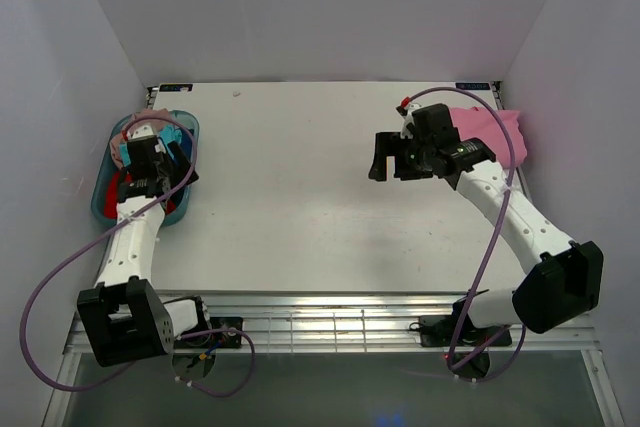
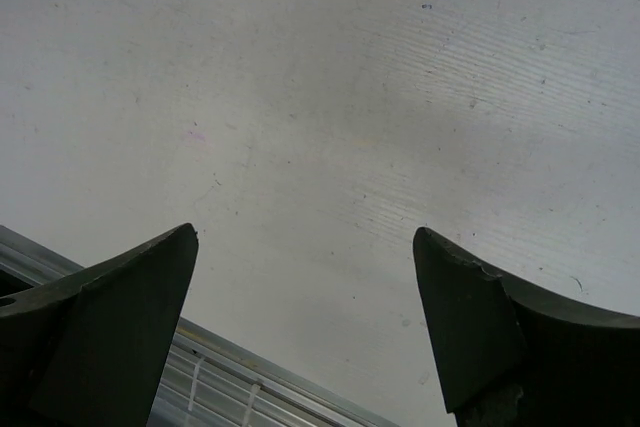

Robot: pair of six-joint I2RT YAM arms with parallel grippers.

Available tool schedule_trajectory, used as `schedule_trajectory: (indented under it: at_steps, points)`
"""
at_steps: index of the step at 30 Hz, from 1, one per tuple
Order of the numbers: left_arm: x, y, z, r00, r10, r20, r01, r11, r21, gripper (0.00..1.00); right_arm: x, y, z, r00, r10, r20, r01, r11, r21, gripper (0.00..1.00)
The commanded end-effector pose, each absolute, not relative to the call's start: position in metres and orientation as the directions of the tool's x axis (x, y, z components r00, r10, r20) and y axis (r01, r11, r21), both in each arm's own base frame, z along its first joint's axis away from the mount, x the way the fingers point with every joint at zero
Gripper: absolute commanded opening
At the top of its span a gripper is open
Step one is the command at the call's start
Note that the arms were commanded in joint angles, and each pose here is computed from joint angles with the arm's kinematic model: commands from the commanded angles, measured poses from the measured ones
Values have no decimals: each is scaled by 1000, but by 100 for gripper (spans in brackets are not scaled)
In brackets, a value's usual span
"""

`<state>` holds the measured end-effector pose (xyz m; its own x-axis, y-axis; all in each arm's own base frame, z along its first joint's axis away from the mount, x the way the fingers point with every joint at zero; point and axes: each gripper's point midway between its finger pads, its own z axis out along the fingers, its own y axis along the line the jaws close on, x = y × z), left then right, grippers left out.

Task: Fold and stack the t-shirts
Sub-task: Grab the tshirt from the pile

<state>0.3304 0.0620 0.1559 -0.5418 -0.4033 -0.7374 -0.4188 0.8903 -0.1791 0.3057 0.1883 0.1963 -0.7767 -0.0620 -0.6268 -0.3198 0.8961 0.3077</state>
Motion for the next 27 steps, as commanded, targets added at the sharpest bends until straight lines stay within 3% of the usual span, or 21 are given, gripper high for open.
schedule_trajectory:
  at_steps: [1, 6, 13, 16, 17, 20, 24, 27]
  points:
    - [340, 75, 160, -495, -386, -779, -453, 879, -147, 84, 303, 190, 210, -742, -40, -669, -339, 883, 323, 94]
    - [353, 84, 157, -476, -376, -795, -474, 871, -128, 82, 297, 189, 199, -755, -40, -655, -334, 882, 331, 93]
    - [372, 94, 151, -476, -366, -799, -493, 864, -103, 70, 295, 188, 195, -757, -38, -652, -333, 881, 335, 93]
    - [375, 93, 145, -491, -373, -787, -489, 866, -105, 61, 296, 188, 193, -761, -40, -647, -327, 885, 330, 93]
    - [376, 92, 146, -489, -376, -787, -491, 865, -108, 50, 296, 188, 191, -764, -44, -644, -328, 885, 329, 93]
    - [377, 93, 151, -476, -377, -794, -493, 863, -114, 30, 297, 189, 191, -765, -43, -642, -328, 885, 331, 94]
    - [378, 91, 166, -462, -369, -807, -476, 870, -125, 27, 299, 192, 187, -775, -49, -630, -330, 882, 337, 93]
    - [378, 91, 178, -440, -362, -822, -474, 871, -130, 9, 301, 194, 186, -778, -49, -626, -332, 878, 344, 93]
